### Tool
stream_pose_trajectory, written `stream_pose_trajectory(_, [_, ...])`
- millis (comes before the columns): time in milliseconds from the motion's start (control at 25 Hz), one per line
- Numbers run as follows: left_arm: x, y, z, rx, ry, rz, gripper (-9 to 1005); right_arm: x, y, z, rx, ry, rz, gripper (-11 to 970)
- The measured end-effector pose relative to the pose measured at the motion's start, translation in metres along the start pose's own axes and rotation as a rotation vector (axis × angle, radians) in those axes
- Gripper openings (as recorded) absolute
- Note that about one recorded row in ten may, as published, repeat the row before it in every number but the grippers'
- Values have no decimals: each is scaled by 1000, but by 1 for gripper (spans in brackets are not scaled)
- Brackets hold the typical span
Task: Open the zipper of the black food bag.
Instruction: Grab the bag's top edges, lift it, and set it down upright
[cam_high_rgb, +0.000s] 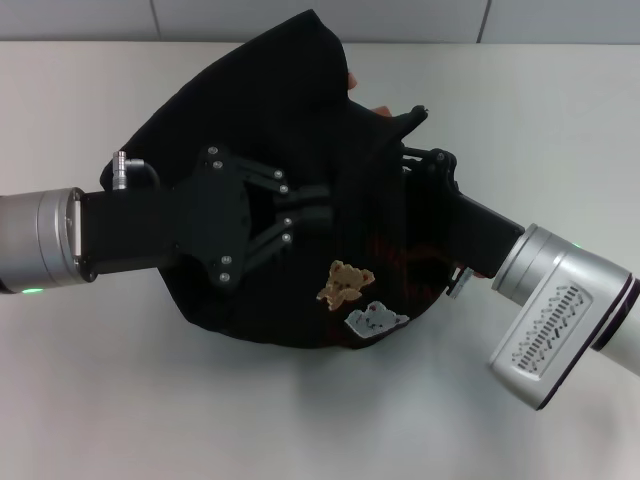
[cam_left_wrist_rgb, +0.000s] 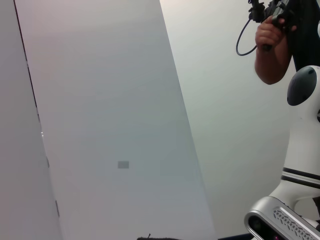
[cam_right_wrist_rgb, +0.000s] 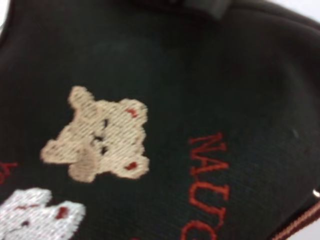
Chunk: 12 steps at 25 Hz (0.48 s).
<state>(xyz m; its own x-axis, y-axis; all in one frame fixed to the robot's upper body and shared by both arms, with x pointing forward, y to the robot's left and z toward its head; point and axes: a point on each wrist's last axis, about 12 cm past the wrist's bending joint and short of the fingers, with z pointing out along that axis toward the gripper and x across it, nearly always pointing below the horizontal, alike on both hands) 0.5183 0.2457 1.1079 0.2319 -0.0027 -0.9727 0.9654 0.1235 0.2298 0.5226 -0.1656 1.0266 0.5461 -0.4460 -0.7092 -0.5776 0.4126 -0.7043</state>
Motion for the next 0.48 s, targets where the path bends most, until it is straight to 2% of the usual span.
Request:
stream_pose_trajectory(360, [1,-2,1,4,-7,-4,73,-6,8,0,7,-11,-84,323])
stream_pose_trajectory(480, [1,-2,1,2,-7,-4,73,-8,9,-2,31,-23,-82,326])
